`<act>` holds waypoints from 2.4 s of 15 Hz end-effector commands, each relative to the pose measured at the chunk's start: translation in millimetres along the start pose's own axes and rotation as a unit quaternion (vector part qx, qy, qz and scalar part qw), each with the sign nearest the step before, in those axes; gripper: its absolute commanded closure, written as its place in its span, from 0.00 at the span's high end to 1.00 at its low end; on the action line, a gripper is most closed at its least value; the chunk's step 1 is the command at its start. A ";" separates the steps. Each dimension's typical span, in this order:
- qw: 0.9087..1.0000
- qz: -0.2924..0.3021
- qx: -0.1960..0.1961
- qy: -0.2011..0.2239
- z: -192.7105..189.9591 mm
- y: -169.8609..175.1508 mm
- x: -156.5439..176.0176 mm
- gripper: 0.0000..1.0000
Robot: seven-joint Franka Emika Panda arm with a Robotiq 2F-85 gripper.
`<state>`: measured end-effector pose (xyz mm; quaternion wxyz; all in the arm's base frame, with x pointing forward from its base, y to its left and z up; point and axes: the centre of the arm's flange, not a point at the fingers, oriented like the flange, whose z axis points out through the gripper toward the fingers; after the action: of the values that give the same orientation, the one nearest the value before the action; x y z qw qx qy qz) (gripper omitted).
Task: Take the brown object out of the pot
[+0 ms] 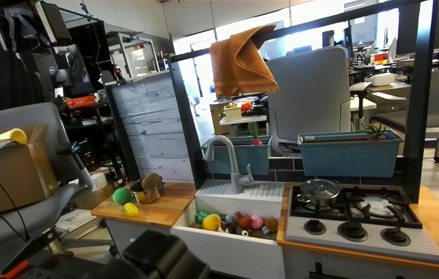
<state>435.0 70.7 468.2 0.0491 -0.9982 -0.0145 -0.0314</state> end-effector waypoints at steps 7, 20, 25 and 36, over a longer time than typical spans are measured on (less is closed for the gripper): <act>0.992 -0.097 -0.063 0.048 51.7 19.3 62.6 1.00; 0.962 -0.261 -0.069 -0.031 171.4 -29.1 273.6 1.00; 0.948 -0.290 -0.069 -0.114 207.3 -47.9 309.7 1.00; 0.971 -0.206 -0.088 -0.082 343.2 -96.7 355.5 1.00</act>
<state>745.2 185.5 191.7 -0.0313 -0.9703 -0.2363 0.0398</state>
